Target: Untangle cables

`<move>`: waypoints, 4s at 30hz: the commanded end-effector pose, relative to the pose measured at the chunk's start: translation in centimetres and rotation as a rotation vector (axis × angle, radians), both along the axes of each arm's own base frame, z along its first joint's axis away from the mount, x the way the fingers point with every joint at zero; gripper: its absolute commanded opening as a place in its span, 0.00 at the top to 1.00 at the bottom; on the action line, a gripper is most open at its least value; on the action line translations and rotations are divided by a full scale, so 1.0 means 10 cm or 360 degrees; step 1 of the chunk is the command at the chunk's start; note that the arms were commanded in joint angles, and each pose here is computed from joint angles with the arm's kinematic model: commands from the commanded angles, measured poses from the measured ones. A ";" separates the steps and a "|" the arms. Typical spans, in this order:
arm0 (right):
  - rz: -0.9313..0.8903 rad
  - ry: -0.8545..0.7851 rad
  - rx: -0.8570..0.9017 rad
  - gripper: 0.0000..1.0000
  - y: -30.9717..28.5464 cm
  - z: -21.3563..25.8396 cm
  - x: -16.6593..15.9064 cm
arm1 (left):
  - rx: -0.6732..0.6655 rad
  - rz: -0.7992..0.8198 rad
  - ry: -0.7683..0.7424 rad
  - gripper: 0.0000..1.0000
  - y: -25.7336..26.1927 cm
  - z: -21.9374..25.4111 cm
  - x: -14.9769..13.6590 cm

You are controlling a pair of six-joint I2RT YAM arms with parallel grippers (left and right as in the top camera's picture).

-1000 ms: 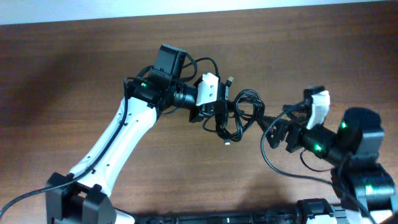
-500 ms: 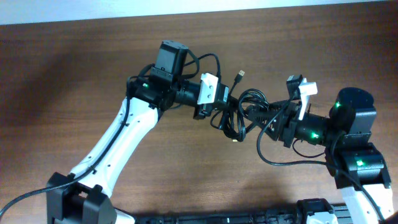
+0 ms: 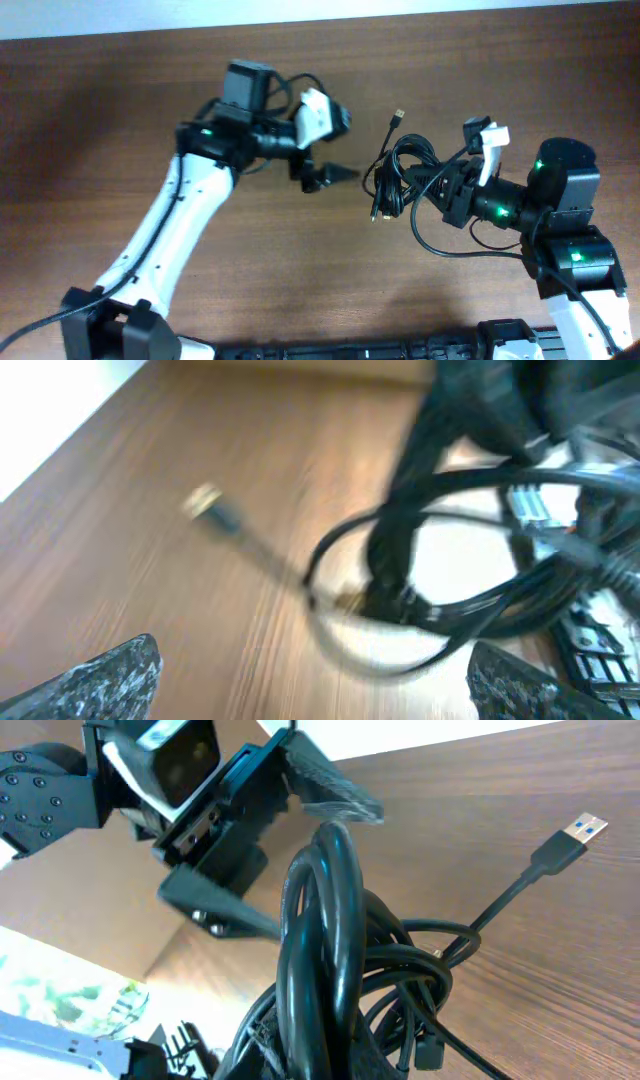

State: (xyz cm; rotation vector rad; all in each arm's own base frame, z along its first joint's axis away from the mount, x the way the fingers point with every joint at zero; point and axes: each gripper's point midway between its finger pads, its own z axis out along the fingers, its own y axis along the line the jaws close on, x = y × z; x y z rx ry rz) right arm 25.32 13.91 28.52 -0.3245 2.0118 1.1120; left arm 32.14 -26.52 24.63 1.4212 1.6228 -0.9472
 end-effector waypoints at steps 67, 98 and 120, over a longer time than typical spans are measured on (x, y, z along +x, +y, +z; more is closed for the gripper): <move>-0.0068 -0.0125 0.0101 0.96 -0.02 0.31 0.18 | 0.0110 0.1551 0.0755 0.01 -0.12 -0.15 0.38; -0.0035 -0.0123 0.0114 0.96 0.01 0.32 0.15 | 0.0344 0.0750 0.0380 0.01 -0.05 -0.21 0.14; -0.0324 -0.0036 0.0095 0.96 -0.19 0.25 0.36 | 0.0297 0.1201 0.0568 1.00 0.12 -0.23 0.38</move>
